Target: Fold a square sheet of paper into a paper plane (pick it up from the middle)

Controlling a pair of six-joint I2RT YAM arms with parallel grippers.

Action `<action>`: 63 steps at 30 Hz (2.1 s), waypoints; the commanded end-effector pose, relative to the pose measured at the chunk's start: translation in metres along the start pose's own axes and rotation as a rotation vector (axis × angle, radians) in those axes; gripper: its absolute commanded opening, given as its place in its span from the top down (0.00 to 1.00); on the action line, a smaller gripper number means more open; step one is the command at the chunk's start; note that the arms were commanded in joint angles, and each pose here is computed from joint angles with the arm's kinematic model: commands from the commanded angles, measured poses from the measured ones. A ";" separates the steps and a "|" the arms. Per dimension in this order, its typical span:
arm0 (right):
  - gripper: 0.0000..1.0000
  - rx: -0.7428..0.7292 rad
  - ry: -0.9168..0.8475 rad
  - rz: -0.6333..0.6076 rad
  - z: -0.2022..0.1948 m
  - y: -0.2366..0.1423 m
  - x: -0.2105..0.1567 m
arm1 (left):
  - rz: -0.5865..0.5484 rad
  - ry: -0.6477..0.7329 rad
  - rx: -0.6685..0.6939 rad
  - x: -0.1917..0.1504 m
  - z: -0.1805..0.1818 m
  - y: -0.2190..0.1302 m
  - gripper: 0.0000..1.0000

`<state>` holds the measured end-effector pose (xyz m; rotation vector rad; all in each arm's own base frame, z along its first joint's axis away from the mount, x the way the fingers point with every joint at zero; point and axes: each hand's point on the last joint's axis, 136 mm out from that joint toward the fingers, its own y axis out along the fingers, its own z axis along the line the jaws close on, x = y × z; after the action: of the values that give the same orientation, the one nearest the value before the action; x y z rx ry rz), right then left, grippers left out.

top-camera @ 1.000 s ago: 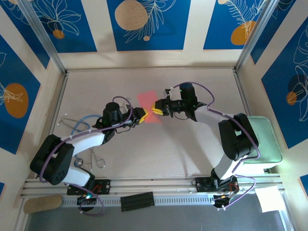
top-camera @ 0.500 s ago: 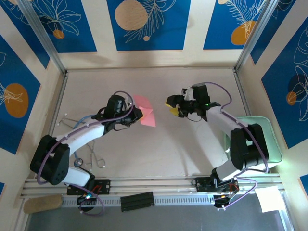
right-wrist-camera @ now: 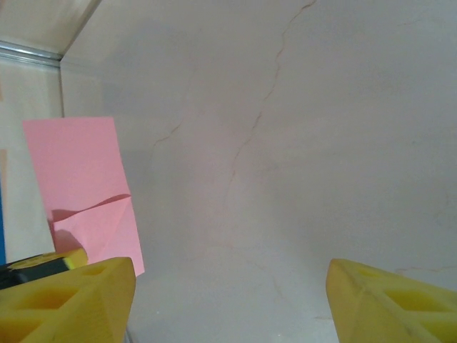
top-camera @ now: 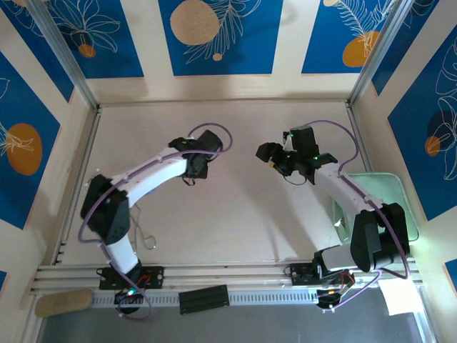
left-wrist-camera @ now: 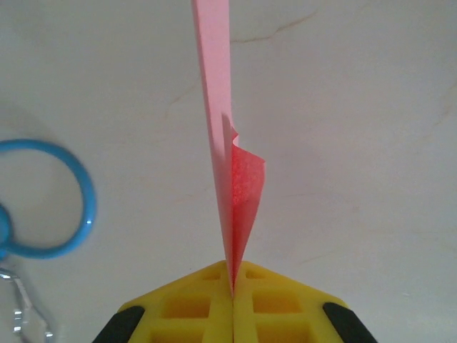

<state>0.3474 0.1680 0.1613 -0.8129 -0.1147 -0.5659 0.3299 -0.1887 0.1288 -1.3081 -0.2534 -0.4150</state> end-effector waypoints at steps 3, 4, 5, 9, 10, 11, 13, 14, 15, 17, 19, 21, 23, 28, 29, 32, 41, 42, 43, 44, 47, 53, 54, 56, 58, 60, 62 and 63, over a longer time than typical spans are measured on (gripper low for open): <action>0.29 -0.042 0.025 -0.039 -0.018 -0.015 0.004 | 0.017 0.134 0.130 0.000 -0.013 0.004 0.91; 0.29 -0.042 0.033 -0.047 -0.019 -0.017 0.006 | 0.028 0.124 0.101 -0.002 -0.022 0.008 0.89; 0.29 -0.046 0.043 -0.054 -0.022 -0.019 0.007 | 0.049 0.113 0.056 -0.005 -0.034 0.013 0.86; 0.29 -0.045 0.063 -0.069 -0.027 -0.026 0.011 | 0.112 0.062 -0.183 -0.017 -0.081 0.022 0.61; 0.29 -0.044 0.064 -0.067 -0.027 -0.026 0.011 | 0.120 0.049 -0.222 -0.019 -0.087 0.023 0.56; 0.29 -0.043 0.065 -0.064 -0.028 -0.026 0.011 | 0.133 0.037 -0.269 -0.021 -0.093 0.024 0.52; 0.30 -0.040 0.067 -0.049 -0.028 -0.025 0.008 | 0.147 0.008 -0.352 -0.021 -0.100 0.024 0.46; 0.29 -0.036 0.069 -0.042 -0.027 -0.024 0.007 | 0.150 -0.012 -0.407 -0.021 -0.104 0.022 0.43; 0.30 -0.034 0.070 -0.032 -0.027 -0.022 0.006 | 0.151 -0.039 -0.468 -0.018 -0.107 0.019 0.40; 0.30 -0.028 0.070 -0.007 -0.025 -0.017 0.003 | 0.143 -0.088 -0.578 -0.013 -0.111 0.009 0.36; 0.30 -0.025 0.057 0.024 -0.020 -0.009 -0.003 | 0.128 -0.142 -0.660 -0.006 -0.107 0.001 0.32; 0.30 -0.025 0.031 0.070 -0.010 0.004 -0.013 | 0.110 -0.206 -0.710 -0.001 -0.094 -0.005 0.30; 0.31 -0.022 0.006 0.124 0.000 0.019 -0.025 | 0.088 -0.275 -0.724 0.003 -0.075 -0.004 0.27; 0.35 -0.017 -0.074 0.283 0.034 0.065 -0.070 | 0.019 -0.454 -0.657 -0.003 -0.011 0.007 0.16; 0.36 -0.015 -0.087 0.314 0.042 0.075 -0.080 | -0.002 -0.490 -0.629 -0.005 0.004 0.008 0.13; 0.38 -0.002 -0.127 0.395 0.061 0.100 -0.106 | -0.046 -0.570 -0.563 -0.013 0.039 0.010 0.00; 0.42 -0.033 -0.180 0.560 0.082 0.166 -0.158 | -0.112 -0.684 -0.446 -0.031 0.091 0.006 0.01; 0.42 -0.040 -0.180 0.572 0.082 0.171 -0.161 | -0.114 -0.691 -0.446 -0.032 0.092 0.006 0.01; 0.42 -0.053 -0.179 0.588 0.078 0.178 -0.165 | -0.116 -0.695 -0.447 -0.032 0.093 0.006 0.01; 0.43 -0.063 -0.184 0.603 0.077 0.183 -0.168 | -0.115 -0.700 -0.449 -0.033 0.093 0.007 0.01; 0.44 -0.105 -0.190 0.635 0.065 0.193 -0.177 | -0.106 -0.705 -0.457 -0.033 0.091 0.008 0.01; 0.44 -0.201 -0.239 0.658 0.028 0.184 -0.178 | -0.090 -0.694 -0.483 -0.032 0.085 0.010 0.01; 0.44 -0.216 -0.253 0.664 0.021 0.181 -0.177 | -0.087 -0.691 -0.486 -0.032 0.085 0.010 0.01; 0.44 -0.248 -0.286 0.676 0.001 0.169 -0.173 | -0.079 -0.678 -0.496 -0.031 0.081 0.011 0.01; 0.44 -0.268 -0.319 0.683 -0.015 0.157 -0.167 | -0.073 -0.669 -0.505 -0.031 0.079 0.012 0.01; 0.44 -0.280 -0.366 0.689 -0.027 0.144 -0.160 | -0.062 -0.664 -0.512 -0.032 0.077 0.014 0.01; 0.44 -0.280 -0.422 0.684 -0.034 0.131 -0.152 | -0.056 -0.656 -0.536 -0.031 0.072 0.014 0.01; 0.44 -0.268 -0.440 0.680 -0.035 0.125 -0.149 | -0.053 -0.652 -0.547 -0.030 0.070 0.014 0.01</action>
<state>0.3039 0.3217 0.0274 -1.0222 -0.1501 0.1518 0.3114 -0.1087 0.1213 -1.9205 -0.7852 -0.0758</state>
